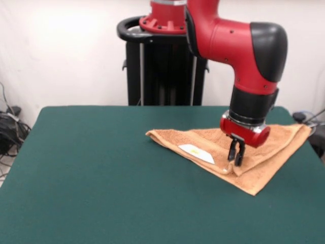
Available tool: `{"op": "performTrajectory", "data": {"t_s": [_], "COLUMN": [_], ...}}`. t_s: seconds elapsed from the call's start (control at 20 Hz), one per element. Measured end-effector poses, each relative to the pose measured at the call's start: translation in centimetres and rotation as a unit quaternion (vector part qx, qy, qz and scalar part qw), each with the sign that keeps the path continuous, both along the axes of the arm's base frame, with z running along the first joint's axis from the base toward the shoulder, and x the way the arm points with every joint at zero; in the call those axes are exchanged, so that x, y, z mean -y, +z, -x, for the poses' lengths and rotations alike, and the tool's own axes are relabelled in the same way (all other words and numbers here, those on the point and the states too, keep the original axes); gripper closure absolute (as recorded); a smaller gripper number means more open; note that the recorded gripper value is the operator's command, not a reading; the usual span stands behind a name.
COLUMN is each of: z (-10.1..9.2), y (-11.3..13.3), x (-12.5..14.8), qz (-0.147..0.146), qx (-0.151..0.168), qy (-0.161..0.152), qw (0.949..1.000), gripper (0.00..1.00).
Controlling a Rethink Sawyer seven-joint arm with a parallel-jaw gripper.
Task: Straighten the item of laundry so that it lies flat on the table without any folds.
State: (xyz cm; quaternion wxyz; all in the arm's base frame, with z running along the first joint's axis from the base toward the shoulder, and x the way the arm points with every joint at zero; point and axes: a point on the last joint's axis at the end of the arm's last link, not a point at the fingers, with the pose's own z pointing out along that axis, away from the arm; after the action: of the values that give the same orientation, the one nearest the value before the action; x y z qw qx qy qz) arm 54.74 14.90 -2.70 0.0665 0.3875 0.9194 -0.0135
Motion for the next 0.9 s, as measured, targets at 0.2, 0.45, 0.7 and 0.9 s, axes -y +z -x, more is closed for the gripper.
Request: {"op": "performTrajectory", "data": {"t_s": [0.2, 0.45, 0.7, 0.9], "z": [0.7, 1.6, 2.2, 2.9], "y": [0.1, -0.3, -0.7, -0.8], "x": [0.0, -0.4, -0.7, -0.8], "qz": [-0.004, -0.014, -0.022, -0.027], "qx": [-0.006, -0.018, -0.026, -0.033], "qy": [0.0, -0.001, -0.003, -0.004], "qw": [1.0, 0.9997, 0.9994, 0.9991], "gripper": [1.0, 1.0, 1.0, 1.0]}}
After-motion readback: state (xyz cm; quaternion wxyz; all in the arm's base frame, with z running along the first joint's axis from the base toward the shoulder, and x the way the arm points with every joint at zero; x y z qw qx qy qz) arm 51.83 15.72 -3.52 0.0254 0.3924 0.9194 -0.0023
